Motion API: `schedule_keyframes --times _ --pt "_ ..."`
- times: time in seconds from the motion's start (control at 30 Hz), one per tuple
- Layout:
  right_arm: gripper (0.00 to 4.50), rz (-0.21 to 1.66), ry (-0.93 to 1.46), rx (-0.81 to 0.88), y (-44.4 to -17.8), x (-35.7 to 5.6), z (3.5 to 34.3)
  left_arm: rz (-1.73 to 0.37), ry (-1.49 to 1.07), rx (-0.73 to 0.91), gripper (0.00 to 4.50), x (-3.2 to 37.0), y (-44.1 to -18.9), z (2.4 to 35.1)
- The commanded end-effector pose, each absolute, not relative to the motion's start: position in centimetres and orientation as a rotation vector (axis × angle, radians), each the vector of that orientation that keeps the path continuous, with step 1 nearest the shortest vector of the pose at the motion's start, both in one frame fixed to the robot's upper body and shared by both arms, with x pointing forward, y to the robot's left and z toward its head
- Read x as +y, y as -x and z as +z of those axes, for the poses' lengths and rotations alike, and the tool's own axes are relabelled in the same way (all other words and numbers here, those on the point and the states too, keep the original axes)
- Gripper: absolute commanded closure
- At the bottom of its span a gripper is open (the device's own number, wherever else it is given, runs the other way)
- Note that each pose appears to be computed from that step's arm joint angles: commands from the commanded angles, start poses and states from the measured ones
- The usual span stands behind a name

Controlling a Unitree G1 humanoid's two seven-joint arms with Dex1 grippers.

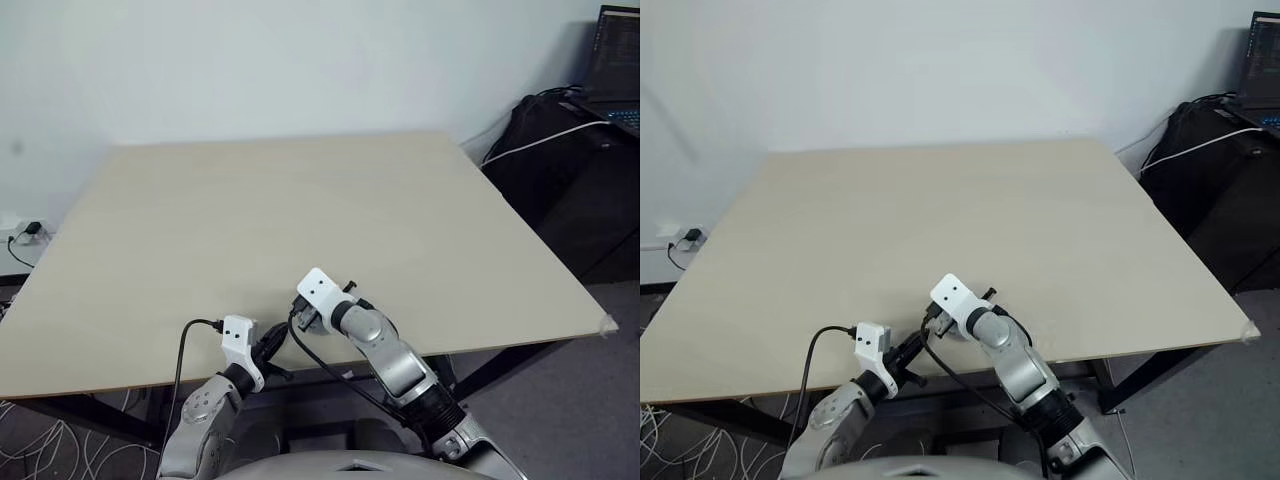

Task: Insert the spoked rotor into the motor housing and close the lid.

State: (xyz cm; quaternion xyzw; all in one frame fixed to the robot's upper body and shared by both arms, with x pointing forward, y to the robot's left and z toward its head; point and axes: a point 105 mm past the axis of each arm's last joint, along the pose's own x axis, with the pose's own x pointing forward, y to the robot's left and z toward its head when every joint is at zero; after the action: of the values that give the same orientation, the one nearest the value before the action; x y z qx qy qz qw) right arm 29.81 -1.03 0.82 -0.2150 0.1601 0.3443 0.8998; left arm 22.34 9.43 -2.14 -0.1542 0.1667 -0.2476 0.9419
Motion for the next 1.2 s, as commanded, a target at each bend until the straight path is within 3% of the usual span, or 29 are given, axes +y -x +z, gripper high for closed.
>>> schedule_keyframes --times 0.03,0.23,0.43,0.57,0.93,1.2 --pt "4.48 0.693 0.381 0.299 -30.4 -1.1 2.0 -0.518 0.316 0.289 4.5 9.4 -22.9 -0.9" --pt "4.48 0.759 0.146 0.024 -30.8 -1.2 8.9 -0.52 0.311 0.289 4.5 9.4 -22.9 -0.9" --pt "4.48 1.019 0.098 0.053 -29.4 -3.1 8.8 -0.531 0.311 0.289 4.5 9.3 -23.0 -0.9" --pt "3.61 1.142 0.108 0.121 -29.2 -4.4 7.6 -0.533 0.311 0.29 4.5 9.3 -23.0 -1.0" --pt "0.06 1.294 0.093 0.236 -29.9 -5.3 5.9 -0.506 0.304 0.285 4.5 9.9 -22.9 -0.9" --pt "0.03 1.291 0.117 0.31 -30.1 -6.1 4.1 -0.49 0.301 0.279 4.5 10.1 -23.0 -0.7"
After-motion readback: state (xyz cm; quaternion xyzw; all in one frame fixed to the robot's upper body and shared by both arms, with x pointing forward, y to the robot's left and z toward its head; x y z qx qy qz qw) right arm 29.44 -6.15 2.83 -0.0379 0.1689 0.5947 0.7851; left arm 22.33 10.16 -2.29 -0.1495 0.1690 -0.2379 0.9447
